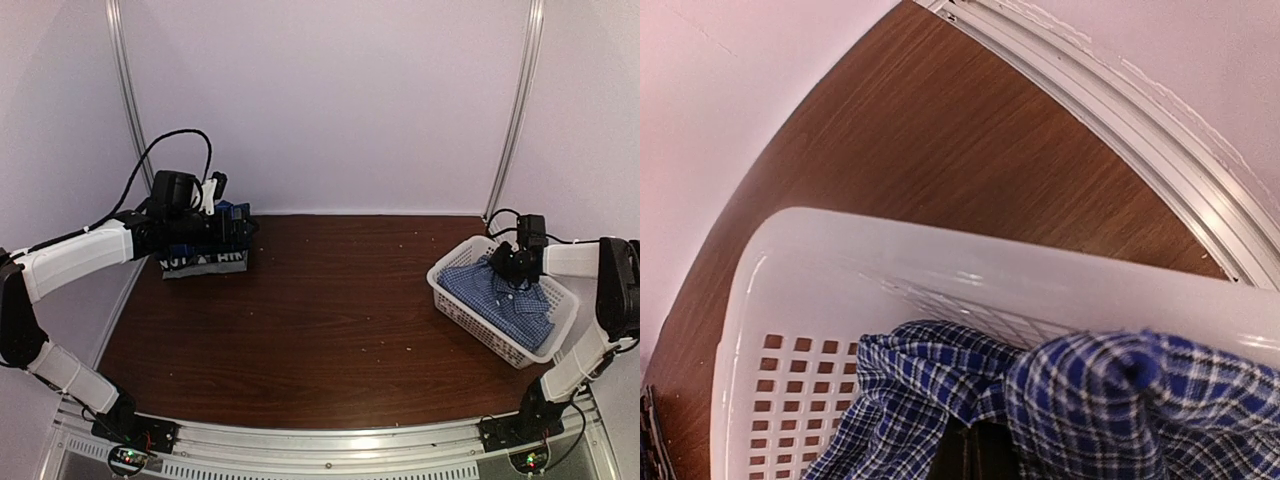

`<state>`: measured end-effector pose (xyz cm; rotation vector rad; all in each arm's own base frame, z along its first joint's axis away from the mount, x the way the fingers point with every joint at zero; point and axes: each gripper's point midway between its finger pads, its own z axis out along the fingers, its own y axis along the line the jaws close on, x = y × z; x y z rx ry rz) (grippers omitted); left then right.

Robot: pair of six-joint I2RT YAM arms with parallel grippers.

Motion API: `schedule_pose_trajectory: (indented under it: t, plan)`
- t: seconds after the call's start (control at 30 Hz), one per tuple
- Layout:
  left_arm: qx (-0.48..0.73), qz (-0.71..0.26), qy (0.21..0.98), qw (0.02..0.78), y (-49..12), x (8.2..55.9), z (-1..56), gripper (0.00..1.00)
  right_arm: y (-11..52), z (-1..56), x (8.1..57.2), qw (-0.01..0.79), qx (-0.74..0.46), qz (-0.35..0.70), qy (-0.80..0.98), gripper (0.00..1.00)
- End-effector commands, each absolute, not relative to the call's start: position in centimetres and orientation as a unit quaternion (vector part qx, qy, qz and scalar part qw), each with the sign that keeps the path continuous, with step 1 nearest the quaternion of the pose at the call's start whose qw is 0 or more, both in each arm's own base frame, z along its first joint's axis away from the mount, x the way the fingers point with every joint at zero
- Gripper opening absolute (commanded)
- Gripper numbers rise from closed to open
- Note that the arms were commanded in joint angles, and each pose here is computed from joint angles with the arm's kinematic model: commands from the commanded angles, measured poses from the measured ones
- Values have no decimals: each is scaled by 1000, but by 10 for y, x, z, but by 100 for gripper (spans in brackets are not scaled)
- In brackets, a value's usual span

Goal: Fold and stack the long sleeve shirts
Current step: Pick up the square-folded shirt from the bin, then place the square-folded shirt at the center of the board.

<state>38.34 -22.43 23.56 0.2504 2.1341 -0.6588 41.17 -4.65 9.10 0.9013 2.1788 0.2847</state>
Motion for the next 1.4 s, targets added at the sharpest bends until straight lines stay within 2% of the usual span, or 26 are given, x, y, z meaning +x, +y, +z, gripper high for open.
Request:
schedule_pose_trajectory:
  t: [0.0,0.23,0.53,0.87,1.13,1.27,1.37]
  plan:
    - [106,-263,853,438,-225,385,236,98,-53,122,421,410,333,103,843,0]
    - [105,-267,851,439,-226,384,239,98,-25,151,412,422,287,123,851,0]
    - [107,-276,846,443,-228,383,244,98,2,306,424,539,206,147,803,0]
    - [105,-278,840,455,-227,385,256,98,125,503,415,666,37,246,703,0]
    - [83,-263,835,477,-217,388,270,98,249,620,353,695,-121,402,583,0]
    - [54,-236,842,482,-204,392,272,98,280,631,334,678,-164,461,549,0]
    - [39,-222,846,483,-196,392,273,98,290,569,361,636,-155,452,606,0]
